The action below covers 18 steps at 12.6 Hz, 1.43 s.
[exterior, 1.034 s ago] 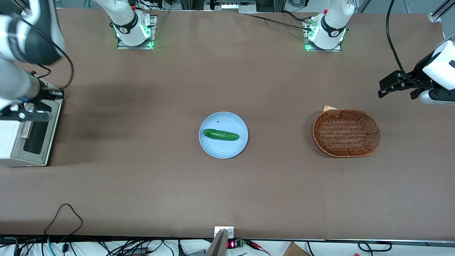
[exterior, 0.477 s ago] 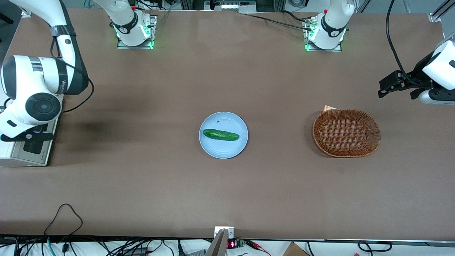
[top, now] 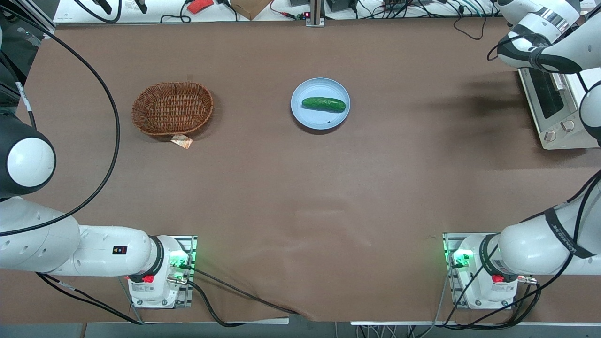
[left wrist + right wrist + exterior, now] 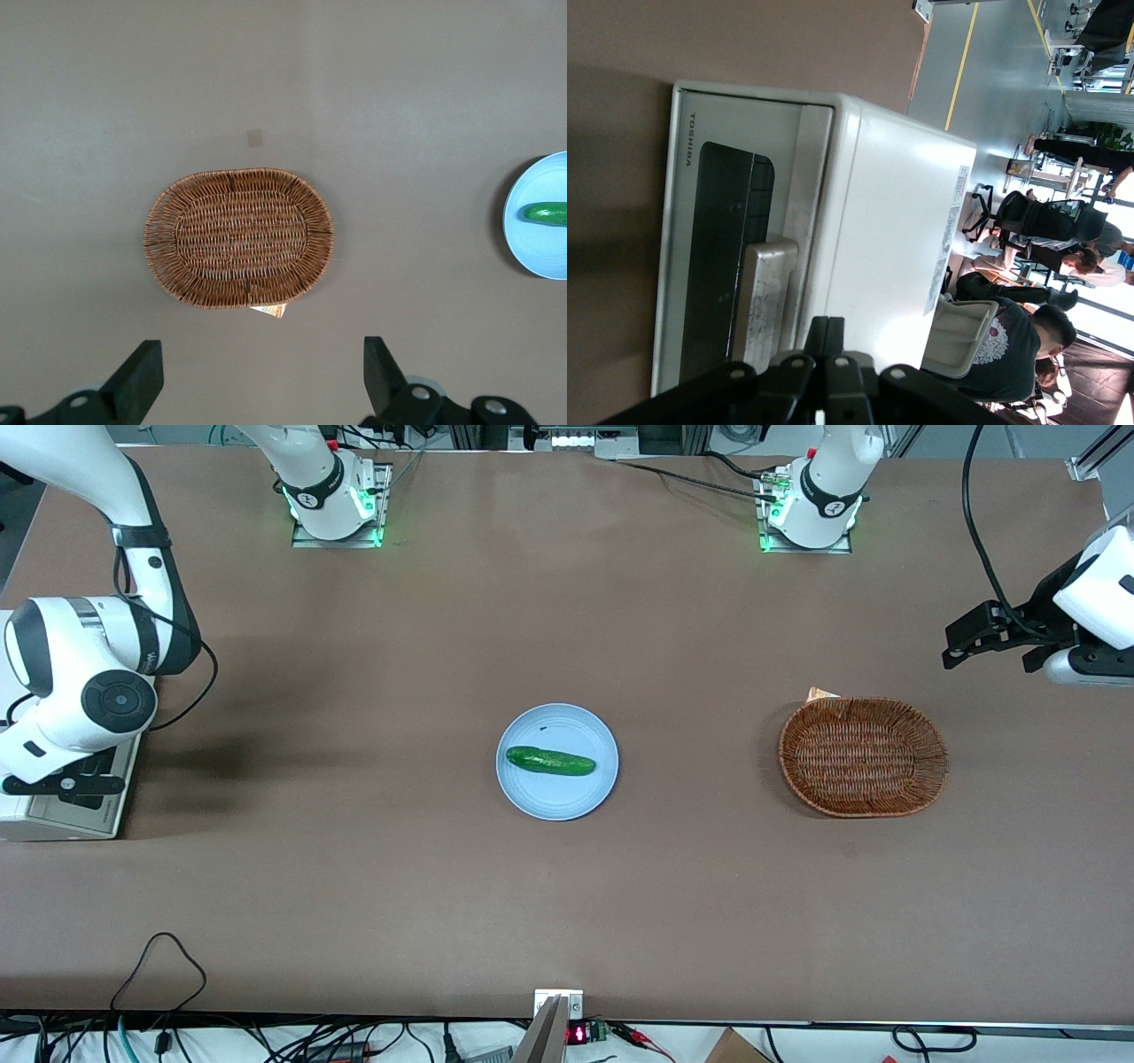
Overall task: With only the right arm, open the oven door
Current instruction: 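Lower the right gripper onto the toaster oven's door handle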
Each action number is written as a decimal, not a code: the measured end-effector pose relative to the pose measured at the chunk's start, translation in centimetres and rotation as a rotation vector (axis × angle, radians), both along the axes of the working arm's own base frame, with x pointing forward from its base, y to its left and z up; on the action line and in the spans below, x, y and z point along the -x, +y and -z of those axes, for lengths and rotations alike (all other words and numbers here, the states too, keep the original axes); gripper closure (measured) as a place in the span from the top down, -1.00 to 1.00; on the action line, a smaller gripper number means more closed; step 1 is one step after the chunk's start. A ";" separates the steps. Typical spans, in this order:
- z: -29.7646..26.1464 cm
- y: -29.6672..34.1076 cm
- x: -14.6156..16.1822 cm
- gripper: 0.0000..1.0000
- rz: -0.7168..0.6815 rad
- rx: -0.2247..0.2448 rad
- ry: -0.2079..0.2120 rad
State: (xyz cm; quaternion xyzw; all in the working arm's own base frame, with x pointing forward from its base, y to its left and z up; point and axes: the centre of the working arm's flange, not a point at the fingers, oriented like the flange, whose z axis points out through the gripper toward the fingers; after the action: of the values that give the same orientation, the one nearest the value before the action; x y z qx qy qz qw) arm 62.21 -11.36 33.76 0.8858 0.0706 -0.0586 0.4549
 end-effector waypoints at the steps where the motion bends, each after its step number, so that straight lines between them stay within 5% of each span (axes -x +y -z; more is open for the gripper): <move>1: 0.3 0.2 0.1 -0.98 -0.002 -0.001 0.005; 7: 2.4 0.2 1.6 -0.98 0.011 -0.005 0.041; 18: 3.0 -0.9 2.1 -0.98 0.027 -0.014 0.037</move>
State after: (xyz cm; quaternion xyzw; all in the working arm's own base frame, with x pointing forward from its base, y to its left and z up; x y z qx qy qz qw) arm 60.11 -12.24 30.74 0.8887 0.0674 -0.0809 0.4463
